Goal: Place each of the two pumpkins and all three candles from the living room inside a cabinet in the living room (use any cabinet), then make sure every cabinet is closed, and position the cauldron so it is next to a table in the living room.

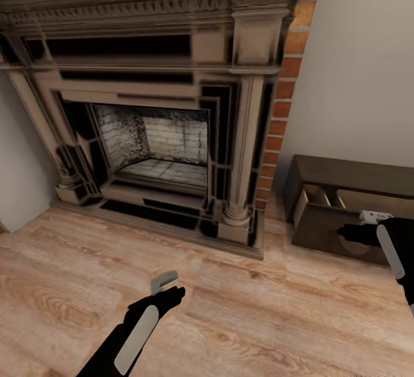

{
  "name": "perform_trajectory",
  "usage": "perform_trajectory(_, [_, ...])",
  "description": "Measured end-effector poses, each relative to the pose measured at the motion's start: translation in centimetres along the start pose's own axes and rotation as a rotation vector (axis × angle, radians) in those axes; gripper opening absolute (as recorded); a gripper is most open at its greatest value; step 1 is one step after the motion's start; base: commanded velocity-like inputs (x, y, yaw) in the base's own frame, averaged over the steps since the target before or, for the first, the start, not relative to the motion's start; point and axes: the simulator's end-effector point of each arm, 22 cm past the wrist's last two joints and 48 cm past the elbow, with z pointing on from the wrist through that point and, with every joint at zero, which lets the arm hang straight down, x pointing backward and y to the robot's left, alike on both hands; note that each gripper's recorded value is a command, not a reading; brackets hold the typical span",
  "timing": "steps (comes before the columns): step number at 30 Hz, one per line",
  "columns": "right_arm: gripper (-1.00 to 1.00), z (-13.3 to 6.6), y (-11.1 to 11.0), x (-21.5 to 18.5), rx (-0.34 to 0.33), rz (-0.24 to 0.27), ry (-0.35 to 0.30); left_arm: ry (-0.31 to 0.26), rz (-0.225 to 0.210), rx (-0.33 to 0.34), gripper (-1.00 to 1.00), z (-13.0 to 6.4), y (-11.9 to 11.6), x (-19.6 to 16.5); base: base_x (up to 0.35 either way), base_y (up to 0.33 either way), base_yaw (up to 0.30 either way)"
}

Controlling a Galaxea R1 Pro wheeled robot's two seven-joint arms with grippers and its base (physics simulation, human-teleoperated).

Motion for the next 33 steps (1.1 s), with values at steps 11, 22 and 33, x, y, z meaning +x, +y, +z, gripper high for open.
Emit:
perform_trajectory(11, [-1.0, -0.3, -0.5, -0.4, 0.004, -0.001, -0.011, 0.015, 0.003, -0.01, 1.0, 0.0, 0.7, 1.0, 0.309, -0.043, -0.299])
perform_trajectory(22, [-1.0, -3.3, -3.4, -4.0, 0.041, 0.025, -0.119, -0.032, -0.077, -0.172, 1.0, -8.1, 15.4, 6.9, 0.313, -0.105, -0.296])
perform_trajectory(33, [-1.0, -3.1, -3.3, -3.5, 0.038, 0.023, -0.115, -0.031, -0.082, -0.179, 1.0, -8.6, 15.8, 7.4, 0.286, -0.198, -0.062])
